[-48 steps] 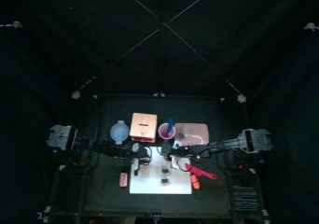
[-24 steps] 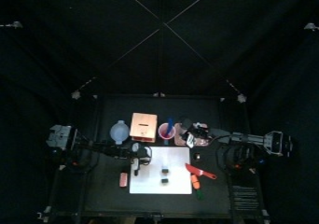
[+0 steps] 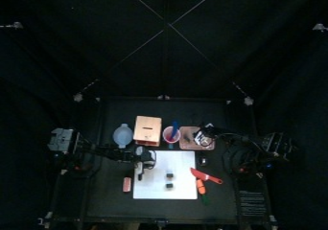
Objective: Place sushi on board then cut the sushi with the knife then place the pieces on the plate
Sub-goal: Place the 4 sushi pieces on the plate
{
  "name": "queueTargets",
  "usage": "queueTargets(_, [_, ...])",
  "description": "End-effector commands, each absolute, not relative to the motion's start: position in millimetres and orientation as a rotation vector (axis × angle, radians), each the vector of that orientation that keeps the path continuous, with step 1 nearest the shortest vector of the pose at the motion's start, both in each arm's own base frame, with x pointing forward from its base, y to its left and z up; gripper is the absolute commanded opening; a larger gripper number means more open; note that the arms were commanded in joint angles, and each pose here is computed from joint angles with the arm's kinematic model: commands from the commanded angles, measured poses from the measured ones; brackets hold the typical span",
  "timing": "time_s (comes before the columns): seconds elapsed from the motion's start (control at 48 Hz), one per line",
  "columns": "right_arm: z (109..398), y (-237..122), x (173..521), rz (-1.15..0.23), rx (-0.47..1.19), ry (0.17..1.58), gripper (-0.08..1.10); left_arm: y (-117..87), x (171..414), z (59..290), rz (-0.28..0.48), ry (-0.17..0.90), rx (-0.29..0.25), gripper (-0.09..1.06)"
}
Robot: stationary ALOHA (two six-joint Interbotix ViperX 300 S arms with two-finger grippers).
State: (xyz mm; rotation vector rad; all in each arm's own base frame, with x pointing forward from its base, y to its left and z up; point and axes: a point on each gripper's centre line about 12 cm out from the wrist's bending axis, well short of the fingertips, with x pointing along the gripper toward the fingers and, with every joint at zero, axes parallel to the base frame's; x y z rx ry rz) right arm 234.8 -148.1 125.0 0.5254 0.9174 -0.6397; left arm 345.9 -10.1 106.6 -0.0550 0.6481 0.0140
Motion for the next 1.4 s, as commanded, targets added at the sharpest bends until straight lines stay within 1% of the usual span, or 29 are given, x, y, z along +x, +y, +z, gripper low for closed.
queueTargets(0.021, [123, -149, 237, -0.637, 0.526, 0.918, 0.77, -9, 353, 116, 0.015, 0.614, -0.054, 0.71])
queueTargets(0.104, [123, -148, 238, -0.634, 0.523, 0.919, 0.82, -8, 353, 116, 0.017, 0.614, -0.054, 0.71])
queueTargets(0.167, [128, -149, 239, -0.632, 0.516, 0.904, 0.84, -8, 353, 116, 0.017, 0.613, -0.053, 0.71])
queueTargets(0.271, [142, -149, 240, -0.630, 0.505, 0.872, 0.85, -7, 353, 116, 0.019, 0.614, -0.055, 0.71])
queueTargets(0.417, [168, -145, 241, -0.612, 0.484, 0.826, 0.85, -7, 353, 117, 0.019, 0.611, -0.055, 0.71])
queueTargets(0.604, [207, -105, 267, -0.447, 0.384, 0.733, 0.86, -7, 353, 117, 0.019, 0.611, -0.055, 0.71])
queueTargets(0.771, [223, -60, 294, -0.273, 0.282, 0.700, 0.86, -7, 352, 116, 0.020, 0.616, -0.055, 0.71])
queueTargets(0.917, [223, -24, 315, -0.148, 0.213, 0.702, 0.86, -7, 352, 115, 0.021, 0.619, -0.058, 0.71])
queueTargets(1.083, [208, 5, 336, -0.066, 0.178, 0.751, 0.86, -7, 352, 115, 0.021, 0.631, -0.061, 0.71])
queueTargets(1.396, [179, 32, 369, -0.011, 0.163, 0.837, 0.86, -7, 351, 114, 0.022, 0.637, -0.062, 0.71])
